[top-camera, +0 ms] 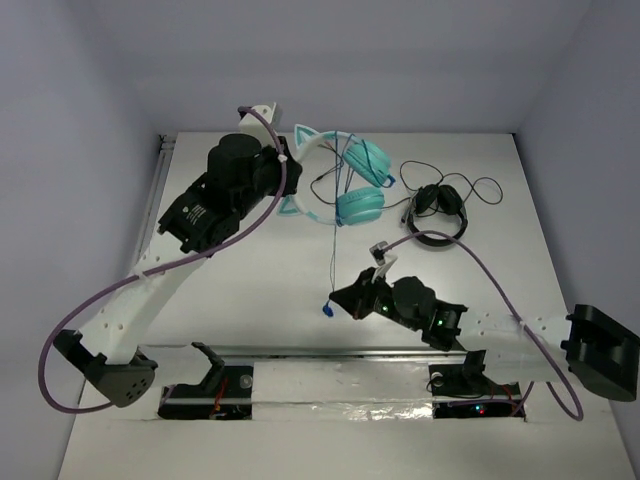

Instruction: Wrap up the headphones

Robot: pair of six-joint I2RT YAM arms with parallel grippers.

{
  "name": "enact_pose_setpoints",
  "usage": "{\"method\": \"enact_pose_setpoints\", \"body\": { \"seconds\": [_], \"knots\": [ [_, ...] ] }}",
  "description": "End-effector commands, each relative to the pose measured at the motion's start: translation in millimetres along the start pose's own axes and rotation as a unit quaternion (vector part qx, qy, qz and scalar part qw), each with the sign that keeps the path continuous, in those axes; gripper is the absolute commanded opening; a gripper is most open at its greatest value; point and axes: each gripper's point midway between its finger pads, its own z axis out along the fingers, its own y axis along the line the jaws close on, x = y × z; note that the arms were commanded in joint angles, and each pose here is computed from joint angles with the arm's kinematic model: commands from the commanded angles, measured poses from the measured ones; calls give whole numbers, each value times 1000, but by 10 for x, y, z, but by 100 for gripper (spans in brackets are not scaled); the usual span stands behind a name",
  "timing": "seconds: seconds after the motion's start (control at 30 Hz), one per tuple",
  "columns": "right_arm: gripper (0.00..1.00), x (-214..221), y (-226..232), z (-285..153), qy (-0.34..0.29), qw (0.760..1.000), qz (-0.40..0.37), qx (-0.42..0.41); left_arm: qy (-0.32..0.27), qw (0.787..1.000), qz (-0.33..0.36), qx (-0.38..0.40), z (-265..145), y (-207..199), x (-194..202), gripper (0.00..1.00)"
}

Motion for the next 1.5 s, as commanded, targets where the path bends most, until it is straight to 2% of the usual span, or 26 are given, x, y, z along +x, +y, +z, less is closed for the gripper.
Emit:
{"method": "enact_pose_setpoints", "body": {
  "seconds": [0.0,0.17,0.4,0.6,0.77,0.97,1.17,1.33,1.47],
  "knots": [
    [0,154,107,-109,25,1000,11,0,-95,993,-51,-40,24,221,-457,0],
    [0,179,351,-306,44,999,10,-24,-88,988,-47,-117,163,572,-297,0],
    [0,-25,751,-541,62,995,7,-83,-60,981,-55,-173,325,852,86,0],
    [0,-232,1133,-609,62,988,16,-143,-4,979,-65,-195,538,1071,844,0],
    [0,-620,1367,-580,4,987,29,-160,50,981,-60,-180,569,995,1588,0],
    [0,-1010,1267,-427,-90,988,60,-108,86,982,-66,-156,398,816,2225,0],
    [0,-1250,959,-292,-187,975,108,-41,132,981,-86,-113,254,539,2755,0],
    [0,-1356,512,-93,-254,956,128,70,163,979,-76,-100,164,364,3000,0],
    [0,-1465,244,62,-284,940,136,130,171,977,-76,-100,126,276,3053,0]
  ]
}}
